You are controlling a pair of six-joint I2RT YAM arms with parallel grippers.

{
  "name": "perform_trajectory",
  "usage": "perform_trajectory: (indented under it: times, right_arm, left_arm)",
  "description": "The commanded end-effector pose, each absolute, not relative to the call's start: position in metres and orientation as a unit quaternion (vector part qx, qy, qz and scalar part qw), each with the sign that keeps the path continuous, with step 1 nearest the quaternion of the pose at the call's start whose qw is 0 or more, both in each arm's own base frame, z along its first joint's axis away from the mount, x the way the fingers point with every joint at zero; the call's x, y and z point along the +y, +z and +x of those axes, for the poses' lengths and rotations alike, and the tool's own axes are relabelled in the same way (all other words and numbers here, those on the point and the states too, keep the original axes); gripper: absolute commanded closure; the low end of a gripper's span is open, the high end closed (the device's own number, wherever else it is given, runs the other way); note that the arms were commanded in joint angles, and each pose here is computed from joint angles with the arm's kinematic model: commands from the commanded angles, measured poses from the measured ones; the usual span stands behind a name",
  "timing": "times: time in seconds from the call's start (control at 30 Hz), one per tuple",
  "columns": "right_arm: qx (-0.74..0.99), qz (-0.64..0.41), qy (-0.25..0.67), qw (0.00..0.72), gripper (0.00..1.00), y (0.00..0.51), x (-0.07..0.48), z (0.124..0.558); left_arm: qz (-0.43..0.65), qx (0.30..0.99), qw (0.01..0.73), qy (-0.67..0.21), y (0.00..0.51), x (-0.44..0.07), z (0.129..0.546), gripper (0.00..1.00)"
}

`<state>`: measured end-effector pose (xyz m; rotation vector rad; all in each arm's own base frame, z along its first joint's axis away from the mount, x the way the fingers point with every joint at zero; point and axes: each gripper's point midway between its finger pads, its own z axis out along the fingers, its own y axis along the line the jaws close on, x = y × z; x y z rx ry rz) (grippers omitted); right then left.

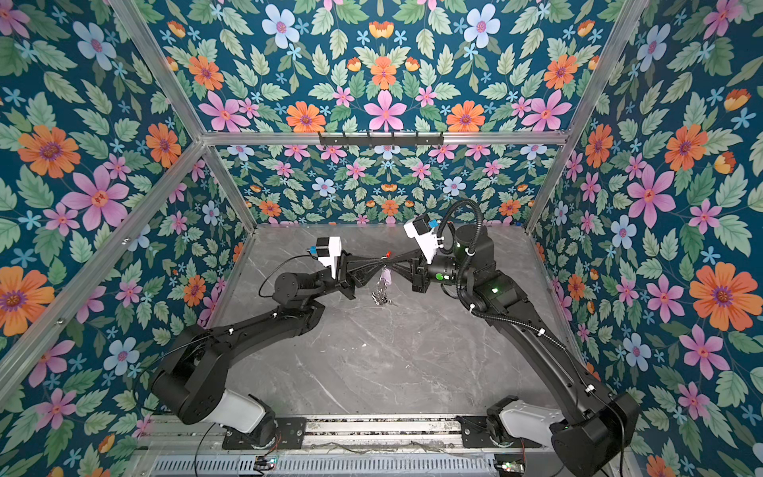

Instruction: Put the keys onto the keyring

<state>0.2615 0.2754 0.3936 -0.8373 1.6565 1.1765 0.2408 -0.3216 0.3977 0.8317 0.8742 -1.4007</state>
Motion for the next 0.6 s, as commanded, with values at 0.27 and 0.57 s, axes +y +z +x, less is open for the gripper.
perform_trajectory:
  times: [0.27,0.57]
  right_arm:
    - [0.674,-0.329,0.463,0.472,0.84,0.394,0.272,0.267]
    - [0.744,-0.236,0.348,0.520,0.42,0.326,0.232,0.296]
  left_arm:
    - [0.370,0.371,0.616,-0.588,0.391,-0.317,0.234,1.00]
    - [0.392,0.486,0.613,-0.484,0.321,-0.307,0.242,1.00]
